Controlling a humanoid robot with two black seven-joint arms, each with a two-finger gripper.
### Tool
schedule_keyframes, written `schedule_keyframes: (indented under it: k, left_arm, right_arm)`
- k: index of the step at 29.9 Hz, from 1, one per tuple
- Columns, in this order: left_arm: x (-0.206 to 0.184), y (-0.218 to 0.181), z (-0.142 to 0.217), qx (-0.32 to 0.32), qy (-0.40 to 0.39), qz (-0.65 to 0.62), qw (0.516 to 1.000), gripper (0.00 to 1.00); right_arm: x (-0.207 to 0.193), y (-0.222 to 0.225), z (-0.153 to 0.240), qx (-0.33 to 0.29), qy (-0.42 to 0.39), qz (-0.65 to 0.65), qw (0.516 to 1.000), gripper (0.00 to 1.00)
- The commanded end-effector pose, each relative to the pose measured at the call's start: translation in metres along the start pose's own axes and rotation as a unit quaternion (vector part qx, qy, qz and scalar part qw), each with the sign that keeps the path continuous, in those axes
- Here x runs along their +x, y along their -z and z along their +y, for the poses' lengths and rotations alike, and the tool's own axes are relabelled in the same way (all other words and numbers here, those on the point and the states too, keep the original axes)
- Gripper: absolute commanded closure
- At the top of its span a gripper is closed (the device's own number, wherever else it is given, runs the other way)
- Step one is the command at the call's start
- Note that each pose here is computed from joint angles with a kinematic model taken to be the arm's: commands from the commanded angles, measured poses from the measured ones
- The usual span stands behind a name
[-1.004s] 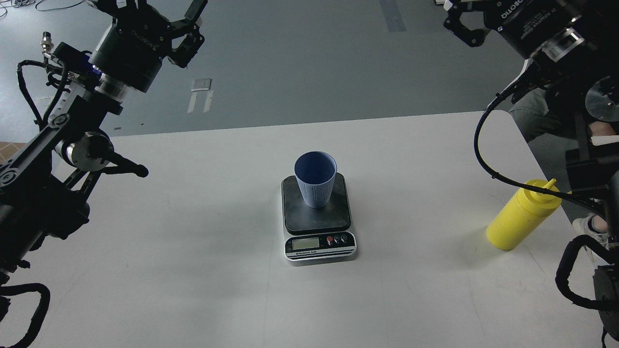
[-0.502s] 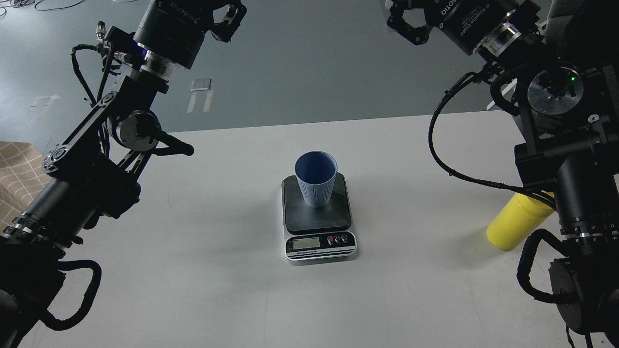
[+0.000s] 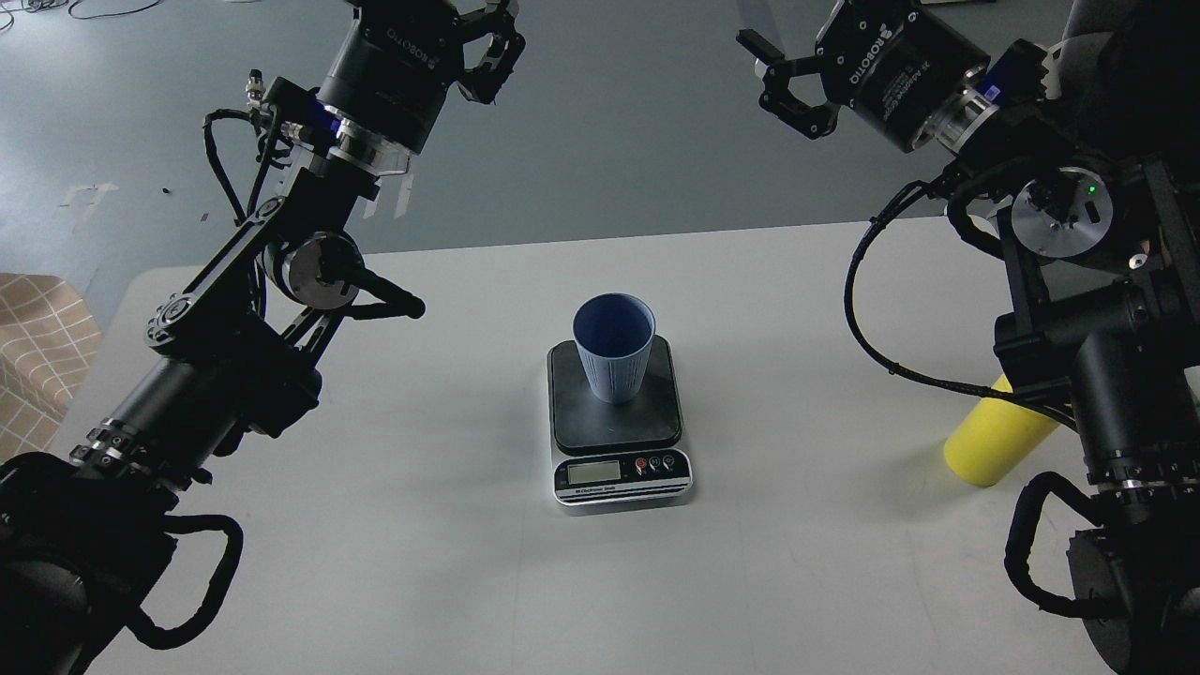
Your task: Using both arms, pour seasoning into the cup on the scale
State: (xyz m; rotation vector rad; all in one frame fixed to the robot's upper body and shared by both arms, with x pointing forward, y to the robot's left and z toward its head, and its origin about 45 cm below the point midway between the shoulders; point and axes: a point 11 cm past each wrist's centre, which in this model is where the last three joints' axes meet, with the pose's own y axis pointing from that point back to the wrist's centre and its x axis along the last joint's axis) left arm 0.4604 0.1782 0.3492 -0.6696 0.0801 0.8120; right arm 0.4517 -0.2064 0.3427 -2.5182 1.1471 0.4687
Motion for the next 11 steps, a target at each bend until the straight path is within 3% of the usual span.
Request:
schedule_keyframes:
  k: [1,11]
  left_arm:
    - [0.001,0.02,0.016,0.014,-0.012,0.008,1.0,0.02]
    - [0.009,0.037,0.04,0.003,-0.052,0.043,0.998,0.02]
  right_arm:
    - [0.005,-0.015,0.007,-0.013,-0.008,-0.007,1.0,0.01]
    - [0.003,-0.022,0.011,-0.019,-0.007,-0.007,1.0,0.01]
